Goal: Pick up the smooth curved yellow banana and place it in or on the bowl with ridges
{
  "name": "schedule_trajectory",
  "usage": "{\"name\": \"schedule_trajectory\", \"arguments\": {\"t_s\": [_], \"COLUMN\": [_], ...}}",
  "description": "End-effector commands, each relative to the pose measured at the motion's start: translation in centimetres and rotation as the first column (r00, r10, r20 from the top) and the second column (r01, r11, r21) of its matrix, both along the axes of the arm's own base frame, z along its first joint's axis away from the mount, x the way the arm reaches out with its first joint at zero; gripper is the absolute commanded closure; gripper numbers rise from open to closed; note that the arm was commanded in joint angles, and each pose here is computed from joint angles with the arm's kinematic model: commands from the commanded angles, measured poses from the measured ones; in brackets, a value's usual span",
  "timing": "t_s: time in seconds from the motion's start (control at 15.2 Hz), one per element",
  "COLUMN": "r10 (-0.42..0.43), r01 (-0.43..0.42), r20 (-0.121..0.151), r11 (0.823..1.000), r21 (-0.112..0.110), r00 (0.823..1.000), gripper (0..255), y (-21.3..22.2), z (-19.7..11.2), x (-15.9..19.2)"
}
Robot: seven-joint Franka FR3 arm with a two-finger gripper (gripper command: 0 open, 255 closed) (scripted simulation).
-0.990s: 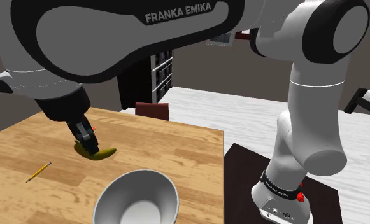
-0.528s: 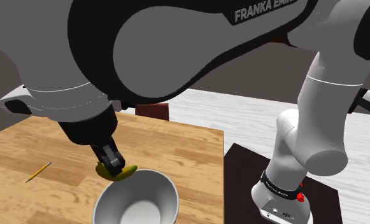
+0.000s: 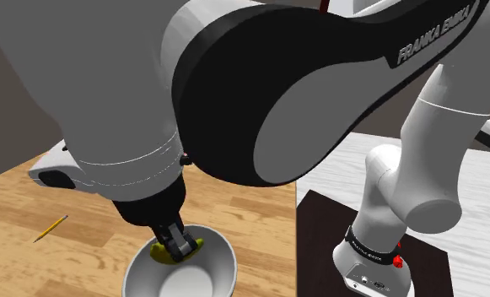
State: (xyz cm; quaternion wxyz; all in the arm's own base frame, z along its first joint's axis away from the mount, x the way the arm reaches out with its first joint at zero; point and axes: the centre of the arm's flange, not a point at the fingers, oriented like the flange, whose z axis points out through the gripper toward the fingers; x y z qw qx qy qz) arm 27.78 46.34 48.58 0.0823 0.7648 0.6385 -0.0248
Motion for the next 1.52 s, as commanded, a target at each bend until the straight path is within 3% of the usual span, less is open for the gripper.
{"name": "schedule_trajectory", "arguments": {"t_s": [0.0,0.53,0.66,0.73,0.79,0.86,0.92,0.99,1.45], "r10": [0.000,0.000,0.000,0.000,0.103,0.196,0.275,0.318,0.318], "r01": [0.000,0.000,0.000,0.000,-0.111,-0.225,-0.340,-0.414,-0.414], "r20": [0.000,0.000,0.000,0.000,0.061,0.135,0.219,0.280,0.280], "r11": [1.000,1.000,1.000,1.000,0.985,0.940,0.866,0.803,0.803], "r21": [0.000,0.000,0.000,0.000,0.134,0.257,0.366,0.429,0.429], "r00": [1.000,1.000,1.000,1.000,0.993,0.971,0.936,0.906,0.906], "gripper": [255,255,255,0,0,0,0,0,0], "y": [0.0,0.0,0.1,0.1,-2.0,-3.9,-5.8,-6.8,-5.4], "z": [-1.0,-5.4,-5.1,-5.1,-6.3,-7.8,-9.7,-11.0,-14.3], "x": [0.0,0.0,-0.1,-0.1,-1.1,-1.8,-2.3,-2.4,-1.6]}}
